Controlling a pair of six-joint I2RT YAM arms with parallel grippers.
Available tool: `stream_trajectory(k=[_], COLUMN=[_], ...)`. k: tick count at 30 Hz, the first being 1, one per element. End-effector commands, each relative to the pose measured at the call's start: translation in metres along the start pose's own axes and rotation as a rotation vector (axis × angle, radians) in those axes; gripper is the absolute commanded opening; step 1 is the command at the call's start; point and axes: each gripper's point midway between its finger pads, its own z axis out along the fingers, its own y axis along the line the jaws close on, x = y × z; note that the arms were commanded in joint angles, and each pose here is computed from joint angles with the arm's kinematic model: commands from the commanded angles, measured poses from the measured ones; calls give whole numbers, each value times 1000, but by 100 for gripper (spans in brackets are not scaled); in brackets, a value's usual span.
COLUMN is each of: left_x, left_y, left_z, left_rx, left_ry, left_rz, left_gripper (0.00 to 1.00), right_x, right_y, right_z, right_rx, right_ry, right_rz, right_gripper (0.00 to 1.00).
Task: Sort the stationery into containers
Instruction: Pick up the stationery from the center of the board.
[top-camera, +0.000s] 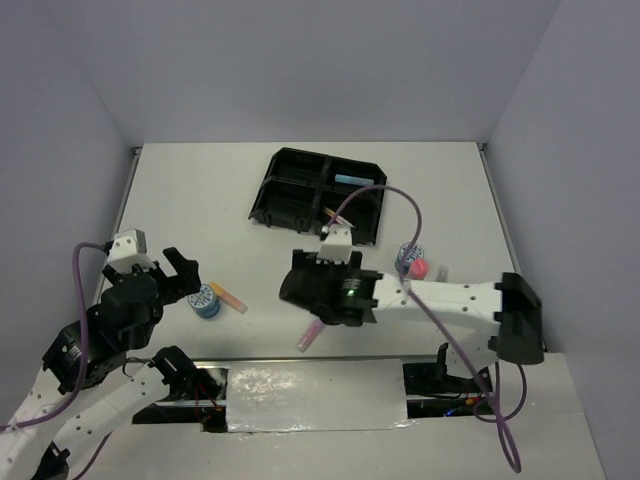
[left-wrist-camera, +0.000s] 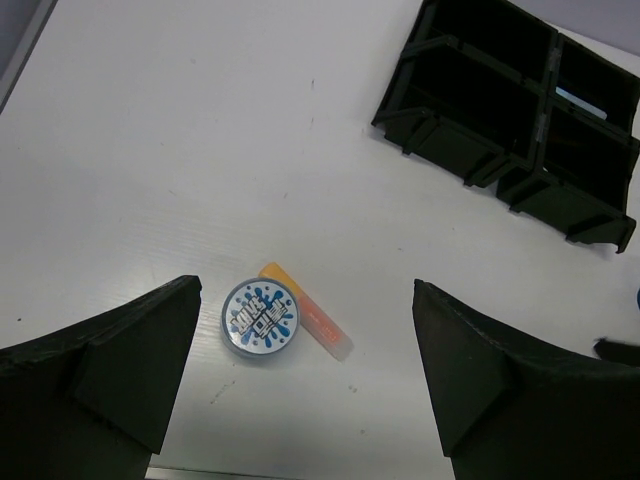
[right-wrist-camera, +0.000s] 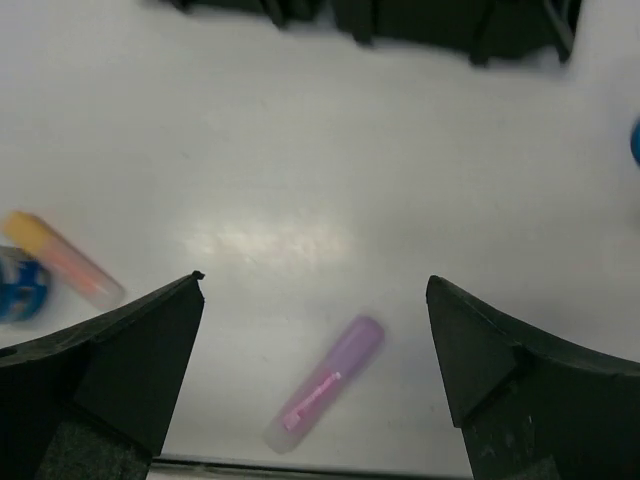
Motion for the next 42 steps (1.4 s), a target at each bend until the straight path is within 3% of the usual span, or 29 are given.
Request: stream_trajectory(k=[1,5,14,18,23,28,29,30,31,34,36,37,38,39,40,41,42], left_x=[-8,-10,-16,-17,-17,-18,-18,-19,-19,-19,-20,-19,-19,-19,-19,-19,-18], left_y=[-2,1,8,8,8,8,9,9,9,9,9,9,8,8,7,7,6], left_z=[0,-3,-12,-13,-14,-15,-15,-15,-16,-17,-17,-17,-17,-17,-16,-16,-15], left_rx=[-3,-2,15,18,23,32,32,32,31,37,40,43,47,48,46,46,46], left_ry=[-18,-31,-75,-76,-79,-86,-86,-86,-88,-93,-95,-95,-94,-94,-92,-89,-86], left_rz=[-14,-35,-85,-86,-89,-97,-97,-97,-98,-104,-102,-101,-100,-100,-96,-93,-88], left_gripper=[99,99,99,99,99,99,99,99,99,99,99,99,99,99,99,99,99], right_x=[37,82,146,169,190,187,187,185,183,166,112,102,59,28,14,-30,-37], right_y=[-30,-18,4,5,1,5,7,7,4,22,68,63,75,80,92,79,70], right_z=[-2,-3,27,33,36,37,37,39,42,53,46,52,35,28,9,10,10], right_rx=[217,261,46,99,108,93,88,86,104,-45,-333,-424,-562,-667,-847,-880,-893], right_ry=[-38,-1,204,256,297,288,286,276,269,222,109,134,59,-36,-36,-161,-153], right_rz=[99,-14,65,12,9,1,-3,-7,4,-37,-97,-126,-126,-231,-293,-407,-495], right_gripper=[99,92,80,79,57,54,43,5,0,0,0,0,0,0,0,0,0])
